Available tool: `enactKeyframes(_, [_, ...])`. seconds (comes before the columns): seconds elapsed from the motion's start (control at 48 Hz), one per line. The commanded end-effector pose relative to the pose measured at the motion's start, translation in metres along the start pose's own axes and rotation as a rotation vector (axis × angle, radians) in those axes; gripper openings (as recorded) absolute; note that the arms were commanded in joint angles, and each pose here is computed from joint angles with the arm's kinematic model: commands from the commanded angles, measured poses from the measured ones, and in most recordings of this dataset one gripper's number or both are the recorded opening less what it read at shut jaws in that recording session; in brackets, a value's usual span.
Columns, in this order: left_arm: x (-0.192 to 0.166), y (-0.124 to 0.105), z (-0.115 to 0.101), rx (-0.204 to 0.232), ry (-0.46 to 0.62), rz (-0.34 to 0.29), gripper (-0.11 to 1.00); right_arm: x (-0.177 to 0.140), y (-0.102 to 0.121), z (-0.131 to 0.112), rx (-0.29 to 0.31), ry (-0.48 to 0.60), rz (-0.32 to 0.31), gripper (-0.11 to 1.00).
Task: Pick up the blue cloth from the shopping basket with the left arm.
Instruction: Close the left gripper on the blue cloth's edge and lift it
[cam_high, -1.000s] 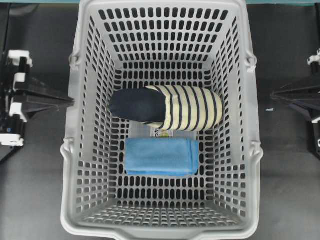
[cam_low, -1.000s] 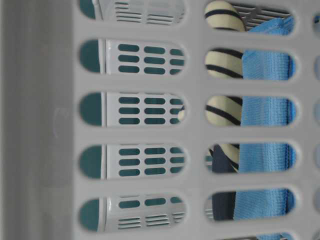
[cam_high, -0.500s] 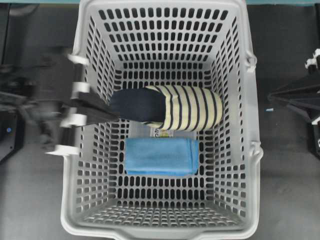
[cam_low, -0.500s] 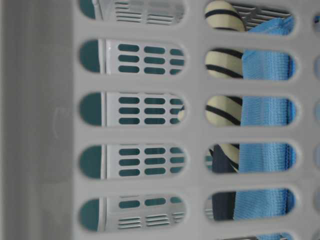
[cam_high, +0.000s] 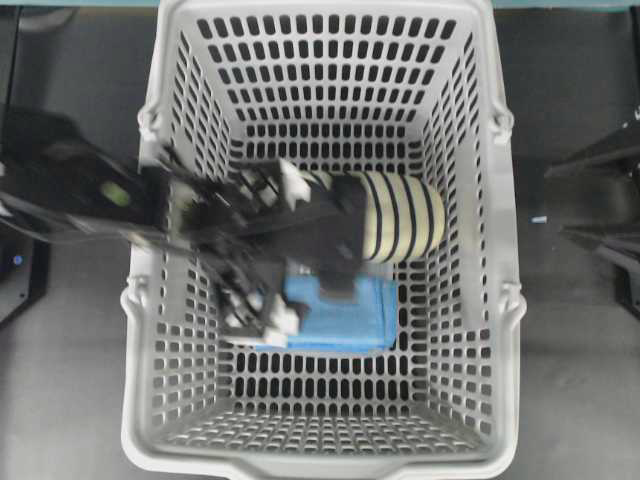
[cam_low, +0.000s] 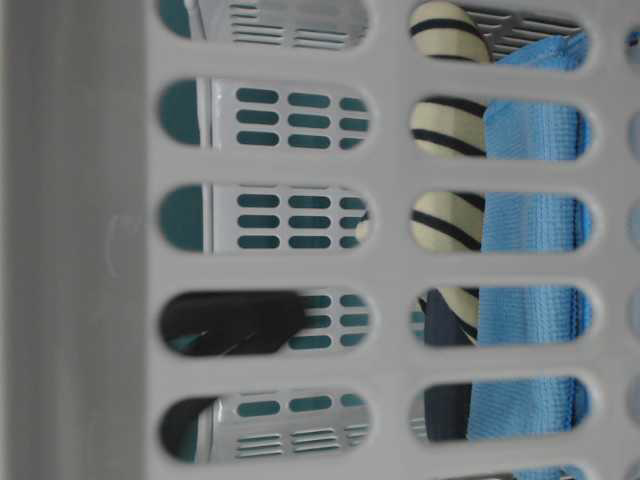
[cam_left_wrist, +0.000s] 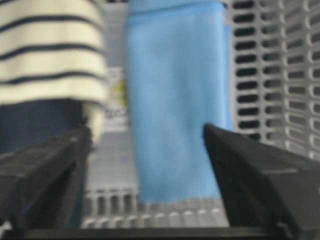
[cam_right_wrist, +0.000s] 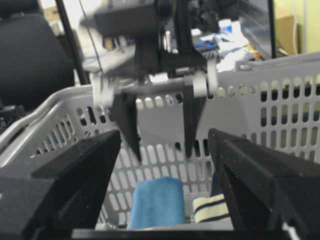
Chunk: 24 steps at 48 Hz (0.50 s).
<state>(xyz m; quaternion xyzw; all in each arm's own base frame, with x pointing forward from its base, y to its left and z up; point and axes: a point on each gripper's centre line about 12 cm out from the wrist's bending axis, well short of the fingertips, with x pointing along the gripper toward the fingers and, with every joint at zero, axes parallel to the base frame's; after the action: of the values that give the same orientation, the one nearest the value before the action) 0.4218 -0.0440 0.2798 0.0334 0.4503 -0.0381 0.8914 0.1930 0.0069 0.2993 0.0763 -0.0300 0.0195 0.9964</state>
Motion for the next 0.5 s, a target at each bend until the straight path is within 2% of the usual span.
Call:
enactKeyframes(0.0, [0.014,-0.005,0.006,0.013,0.012,-0.005,0.89,0.002,0.001,0.010,0.002,-0.030,0.004,0.69])
enactKeyframes(0.146, [0.046,-0.014,0.004,0.018,0.067,-0.014,0.86,0.001,0.001,0.007,0.003,-0.024,0.003,0.69])
enactKeyframes(0.479, [0.075,-0.020,-0.015,-0.010,0.128,-0.018,0.85,0.001,0.001,0.006,-0.001,-0.021,0.004,0.69])
